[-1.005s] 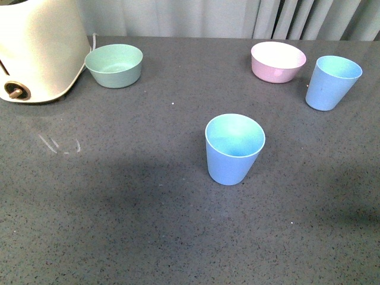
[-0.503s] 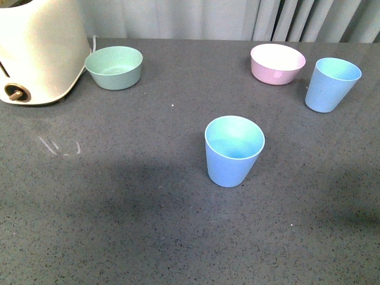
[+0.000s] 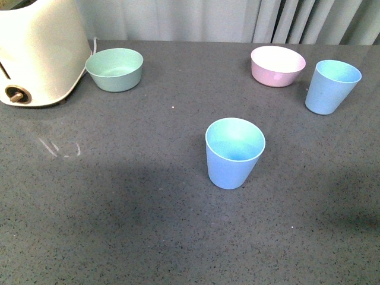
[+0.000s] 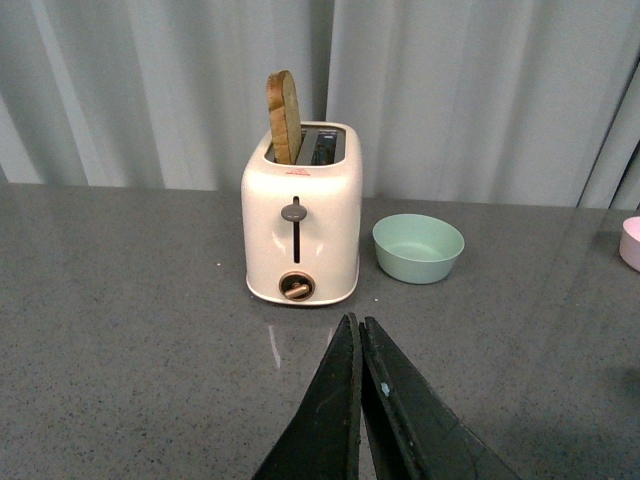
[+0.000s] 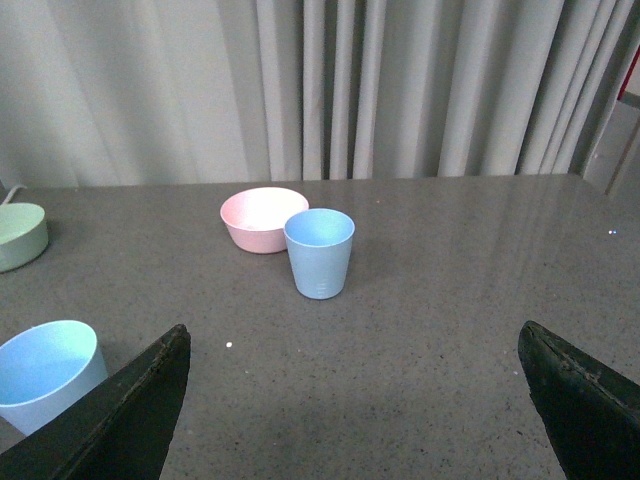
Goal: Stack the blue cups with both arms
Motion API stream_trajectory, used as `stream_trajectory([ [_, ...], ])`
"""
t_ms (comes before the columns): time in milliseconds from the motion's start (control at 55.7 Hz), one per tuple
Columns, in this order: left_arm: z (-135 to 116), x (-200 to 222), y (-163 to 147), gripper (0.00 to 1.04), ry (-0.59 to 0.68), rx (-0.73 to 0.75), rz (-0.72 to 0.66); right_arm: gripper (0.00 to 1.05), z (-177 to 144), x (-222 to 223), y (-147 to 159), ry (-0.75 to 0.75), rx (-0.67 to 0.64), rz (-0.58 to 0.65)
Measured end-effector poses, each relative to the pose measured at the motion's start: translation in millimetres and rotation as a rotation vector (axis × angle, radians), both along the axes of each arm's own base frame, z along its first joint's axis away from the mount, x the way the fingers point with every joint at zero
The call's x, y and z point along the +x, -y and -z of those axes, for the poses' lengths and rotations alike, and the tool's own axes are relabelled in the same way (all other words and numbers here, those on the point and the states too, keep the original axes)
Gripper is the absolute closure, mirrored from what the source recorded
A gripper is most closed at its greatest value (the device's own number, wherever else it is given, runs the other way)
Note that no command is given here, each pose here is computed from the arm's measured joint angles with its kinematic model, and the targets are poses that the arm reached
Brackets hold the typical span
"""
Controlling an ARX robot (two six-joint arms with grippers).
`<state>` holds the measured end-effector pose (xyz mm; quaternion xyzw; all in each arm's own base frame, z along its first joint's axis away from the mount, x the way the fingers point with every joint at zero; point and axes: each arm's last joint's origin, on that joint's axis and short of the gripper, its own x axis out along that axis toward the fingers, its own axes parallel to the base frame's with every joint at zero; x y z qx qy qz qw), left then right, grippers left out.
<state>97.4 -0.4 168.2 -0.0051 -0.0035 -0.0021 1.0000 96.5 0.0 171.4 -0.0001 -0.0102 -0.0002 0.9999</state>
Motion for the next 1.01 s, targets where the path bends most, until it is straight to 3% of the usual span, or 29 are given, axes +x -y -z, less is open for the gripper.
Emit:
stream_trajectory([
  [144, 0.0, 0.0, 0.0, 1.02, 0.000, 0.000, 0.000, 0.09, 0.0, 0.0, 0.0, 0.000, 0.000, 0.000],
  [233, 0.0, 0.0, 0.0, 0.84, 0.000, 0.000, 0.000, 0.09, 0.0, 0.1, 0.1, -0.004, 0.000, 0.004],
  [323, 0.1, 0.0, 0.0, 0.68, -0.001, 0.000, 0.000, 0.09, 1.1, 4.1, 3.0, -0.281, 0.106, 0.114],
  [449, 0.1, 0.0, 0.0, 0.48, -0.001, 0.000, 0.000, 0.09, -14.0, 30.5, 15.8, -0.373, 0.174, 0.159],
  [592, 0.1, 0.0, 0.0, 0.24, -0.001, 0.000, 0.000, 0.09, -46.1, 91.1, 35.6, -0.341, 0.101, 0.179],
  [700, 0.1, 0.0, 0.0, 0.07, -0.001, 0.000, 0.000, 0.09, -48.2, 145.5, 40.3, -0.408, 0.007, 0.128],
  [826, 0.1, 0.0, 0.0, 0.09, -0.001, 0.002, 0.000, 0.09, -27.8, 209.9, 38.3, -0.566, -0.145, 0.085],
  [1005, 0.1, 0.0, 0.0, 0.09, -0.001, 0.002, 0.000, 0.09, -17.2, 262.7, 24.2, -0.640, -0.233, 0.026],
])
